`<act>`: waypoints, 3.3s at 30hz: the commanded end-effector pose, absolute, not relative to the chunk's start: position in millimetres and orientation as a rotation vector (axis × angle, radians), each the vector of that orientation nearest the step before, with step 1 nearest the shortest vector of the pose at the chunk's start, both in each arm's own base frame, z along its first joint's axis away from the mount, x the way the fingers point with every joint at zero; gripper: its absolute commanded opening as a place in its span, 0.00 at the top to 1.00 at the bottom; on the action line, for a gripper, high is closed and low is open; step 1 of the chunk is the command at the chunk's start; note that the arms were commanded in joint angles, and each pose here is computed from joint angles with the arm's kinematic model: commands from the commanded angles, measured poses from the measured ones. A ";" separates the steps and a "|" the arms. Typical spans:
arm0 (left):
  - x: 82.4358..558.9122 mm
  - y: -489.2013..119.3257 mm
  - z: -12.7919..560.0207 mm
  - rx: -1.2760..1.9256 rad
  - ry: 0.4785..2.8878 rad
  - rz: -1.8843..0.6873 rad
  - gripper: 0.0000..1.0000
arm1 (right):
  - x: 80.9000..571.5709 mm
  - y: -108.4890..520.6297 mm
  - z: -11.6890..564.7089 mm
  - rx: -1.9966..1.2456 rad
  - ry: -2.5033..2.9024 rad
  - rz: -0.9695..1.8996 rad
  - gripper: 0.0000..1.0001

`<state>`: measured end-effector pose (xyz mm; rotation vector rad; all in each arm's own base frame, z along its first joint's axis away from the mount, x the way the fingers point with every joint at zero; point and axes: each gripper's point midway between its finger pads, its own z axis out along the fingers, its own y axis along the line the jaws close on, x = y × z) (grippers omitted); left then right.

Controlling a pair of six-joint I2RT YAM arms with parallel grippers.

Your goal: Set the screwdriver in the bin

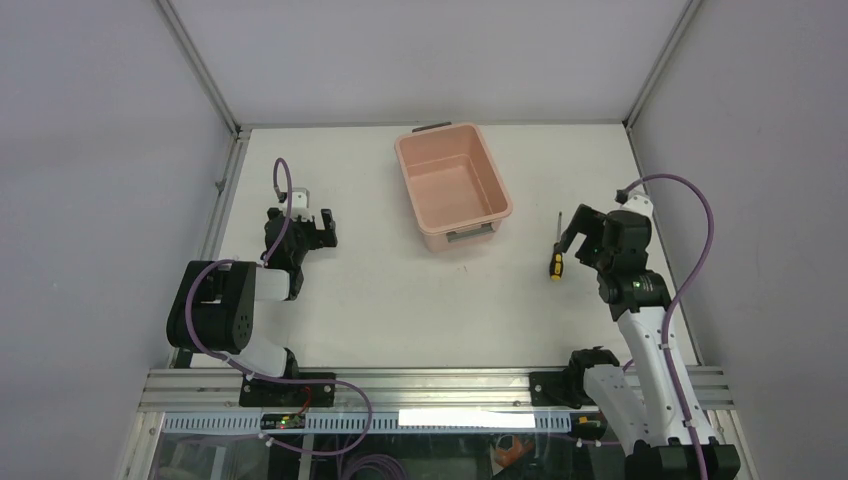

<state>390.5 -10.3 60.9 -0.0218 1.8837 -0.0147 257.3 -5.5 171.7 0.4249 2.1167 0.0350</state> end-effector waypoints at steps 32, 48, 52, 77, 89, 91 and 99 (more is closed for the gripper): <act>393.9 -15.6 78.6 -0.025 1.826 -0.042 0.01 | 291.7 21.9 21.8 0.536 2.880 0.011 0.32; 394.0 -16.1 78.9 -0.023 1.825 -0.043 0.01 | 319.5 7.7 140.7 0.393 2.716 -0.044 1.00; 393.9 -15.7 78.8 -0.025 1.826 -0.042 0.01 | 318.7 15.6 181.3 0.313 2.697 0.019 1.00; 393.9 -16.1 78.8 -0.023 1.826 -0.043 0.01 | 379.4 287.4 190.2 -0.577 2.601 0.456 1.00; 393.9 -15.7 78.7 -0.024 1.826 -0.042 0.01 | 401.0 268.2 64.6 -0.593 2.781 0.277 0.84; 393.9 -15.6 78.6 -0.025 1.826 -0.042 0.01 | 401.1 266.9 56.5 -0.581 2.797 0.264 0.76; 393.9 -15.9 78.6 -0.024 1.826 -0.042 0.01 | 412.4 262.4 111.7 -0.523 2.684 0.243 0.39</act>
